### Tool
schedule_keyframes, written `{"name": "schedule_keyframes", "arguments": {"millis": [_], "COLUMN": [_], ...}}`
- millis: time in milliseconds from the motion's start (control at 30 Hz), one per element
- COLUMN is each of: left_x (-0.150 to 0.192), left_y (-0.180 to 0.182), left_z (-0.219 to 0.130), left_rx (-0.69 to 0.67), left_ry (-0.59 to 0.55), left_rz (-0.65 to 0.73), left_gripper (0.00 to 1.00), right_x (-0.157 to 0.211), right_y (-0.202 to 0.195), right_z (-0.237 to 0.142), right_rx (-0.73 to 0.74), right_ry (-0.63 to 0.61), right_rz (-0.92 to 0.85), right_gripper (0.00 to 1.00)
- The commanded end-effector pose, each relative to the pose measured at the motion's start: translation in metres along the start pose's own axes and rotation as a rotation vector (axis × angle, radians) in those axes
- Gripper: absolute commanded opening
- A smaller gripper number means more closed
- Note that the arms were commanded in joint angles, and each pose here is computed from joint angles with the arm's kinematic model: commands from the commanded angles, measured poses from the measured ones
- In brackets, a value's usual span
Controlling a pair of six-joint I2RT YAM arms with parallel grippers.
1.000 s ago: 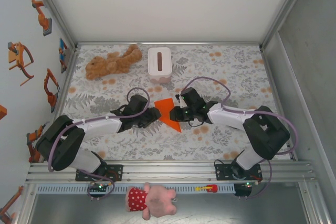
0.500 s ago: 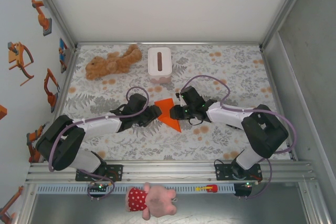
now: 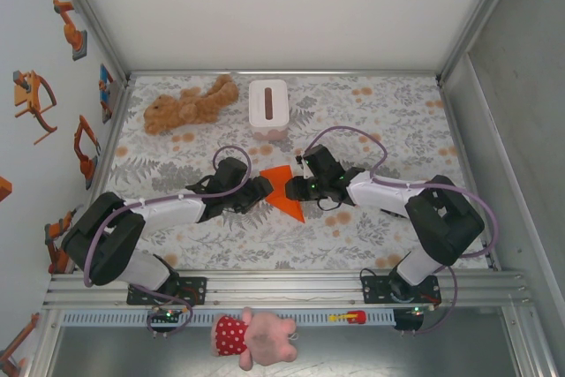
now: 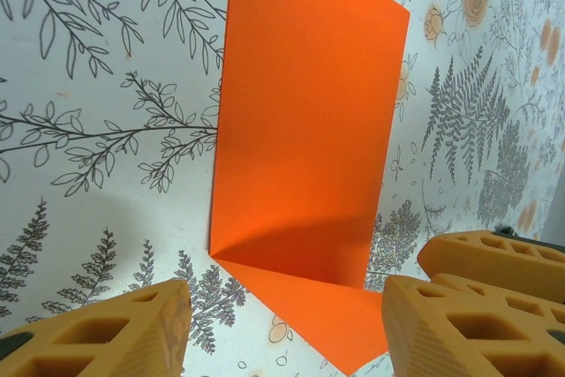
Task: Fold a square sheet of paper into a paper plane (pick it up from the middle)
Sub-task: Fourth fold the wing at the center of the table.
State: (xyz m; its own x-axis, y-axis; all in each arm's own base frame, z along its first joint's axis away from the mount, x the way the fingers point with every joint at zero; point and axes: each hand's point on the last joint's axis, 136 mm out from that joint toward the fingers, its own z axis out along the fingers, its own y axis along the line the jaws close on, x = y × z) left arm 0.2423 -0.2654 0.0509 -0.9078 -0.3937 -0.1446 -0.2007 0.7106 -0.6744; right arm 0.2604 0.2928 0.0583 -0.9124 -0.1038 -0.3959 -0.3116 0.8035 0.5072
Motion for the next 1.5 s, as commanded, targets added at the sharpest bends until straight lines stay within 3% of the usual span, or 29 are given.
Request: {"name": "schedule_keyframes", "arguments": {"millis": [0,267,500,600,1067,1467], "left_x": [0.0,0.001,0.003,0.004,0.015,0.022], "left_y": [0.003,0.002,-0.001,-0.004,-0.022,-0.034], "left_z": [0.001,0.002,0.002,0.003,0.018,0.03], "left_rx": [-0.002,0.005,0.022,0.042,0.142,0.227], "left_ry": [0.006,0.01,0.02,0.027,0.095,0.135], "left_rz": [-0.014,-0.013,-0.01,-0.008,0.018,0.13], "left_gripper": [0.6,0.6,0.6,0.6,0.6,0.6], "right_x": [0.001,0.006,0.006,0.002,-0.011,-0.012], "right_y": [-0.005,0.009,0.009,0.007,0.002,-0.005], "right_z": [0.003,0.007,0.006,0.003,-0.01,-0.009], "right_rx": [0.006,-0.084,-0.099,-0.096,-0.115,-0.114], "right_ry": [-0.001,0.026,0.03,0.014,-0.052,-0.052], "right_rz": [-0.017,-0.035,-0.042,-0.039,0.01,0.045], "right_gripper": [0.35,0.26,0.05,0.0,0.0,0.0]}}
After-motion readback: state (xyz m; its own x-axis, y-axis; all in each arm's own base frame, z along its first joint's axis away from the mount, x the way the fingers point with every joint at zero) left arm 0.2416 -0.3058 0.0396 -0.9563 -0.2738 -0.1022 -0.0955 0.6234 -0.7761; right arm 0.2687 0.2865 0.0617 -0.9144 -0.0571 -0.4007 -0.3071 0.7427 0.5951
